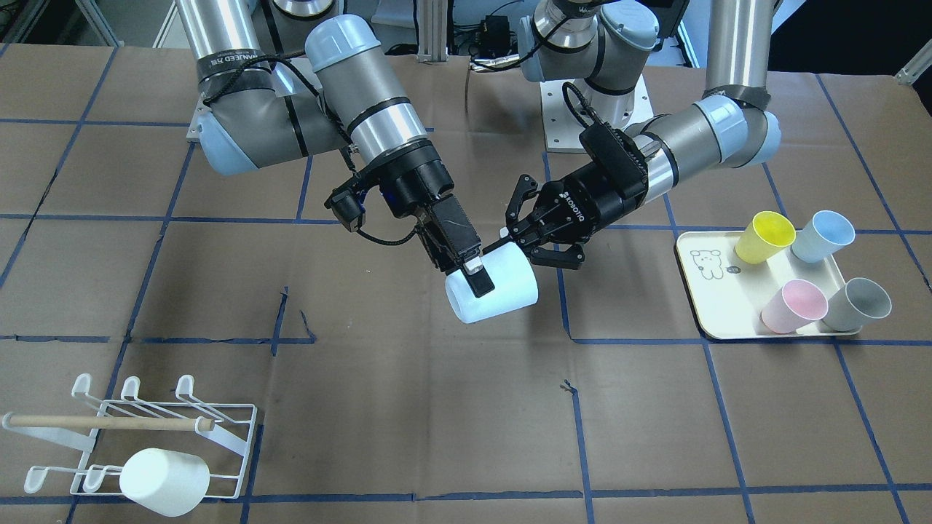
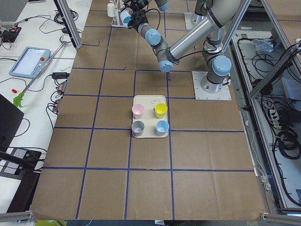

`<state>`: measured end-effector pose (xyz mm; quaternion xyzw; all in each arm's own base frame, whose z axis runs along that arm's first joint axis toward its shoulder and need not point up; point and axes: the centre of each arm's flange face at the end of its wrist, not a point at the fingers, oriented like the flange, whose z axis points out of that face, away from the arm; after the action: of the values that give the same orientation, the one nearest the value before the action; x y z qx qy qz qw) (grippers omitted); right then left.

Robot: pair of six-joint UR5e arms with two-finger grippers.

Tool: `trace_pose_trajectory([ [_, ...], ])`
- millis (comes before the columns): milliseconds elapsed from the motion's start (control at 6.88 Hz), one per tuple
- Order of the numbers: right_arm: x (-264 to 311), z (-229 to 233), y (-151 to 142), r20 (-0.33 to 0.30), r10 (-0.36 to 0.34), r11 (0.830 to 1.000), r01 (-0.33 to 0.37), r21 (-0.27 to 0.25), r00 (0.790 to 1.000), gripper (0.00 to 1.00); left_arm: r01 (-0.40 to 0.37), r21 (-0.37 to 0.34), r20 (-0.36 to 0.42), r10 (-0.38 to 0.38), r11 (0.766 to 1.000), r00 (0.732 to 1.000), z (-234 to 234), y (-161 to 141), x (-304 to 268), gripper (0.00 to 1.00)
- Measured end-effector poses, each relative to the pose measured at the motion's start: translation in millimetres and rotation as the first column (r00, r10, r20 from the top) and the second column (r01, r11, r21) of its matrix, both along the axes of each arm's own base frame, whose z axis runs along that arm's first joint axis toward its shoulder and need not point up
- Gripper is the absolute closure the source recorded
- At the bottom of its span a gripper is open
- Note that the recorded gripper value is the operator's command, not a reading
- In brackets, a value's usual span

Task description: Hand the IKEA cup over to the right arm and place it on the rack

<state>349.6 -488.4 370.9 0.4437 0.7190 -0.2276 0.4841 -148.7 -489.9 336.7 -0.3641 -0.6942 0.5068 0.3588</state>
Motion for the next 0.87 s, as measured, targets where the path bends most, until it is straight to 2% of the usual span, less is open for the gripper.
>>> trace_pose_trajectory([
  [291,1.3,-4.4,-1.1,-0.003,0.001,1.0,-0.001,0.007,1.0,0.04,0.0,-0.001,0.0,0.0,1.0,1.0,0.4,0.2,-0.1,0.96],
  [582,1.7,-5.6,-1.4,-0.003,0.002,1.0,-0.002,0.009,1.0,0.26,0.0,-0.003,0.0,0.0,1.0,1.0,1.9,0.8,-0.1,0.96],
  [872,1.8,-5.4,-1.4,0.002,0.0,1.0,0.0,0.012,1.0,0.38,0.0,-0.004,0.0,0.0,1.0,1.0,2.9,1.2,-0.3,0.95],
])
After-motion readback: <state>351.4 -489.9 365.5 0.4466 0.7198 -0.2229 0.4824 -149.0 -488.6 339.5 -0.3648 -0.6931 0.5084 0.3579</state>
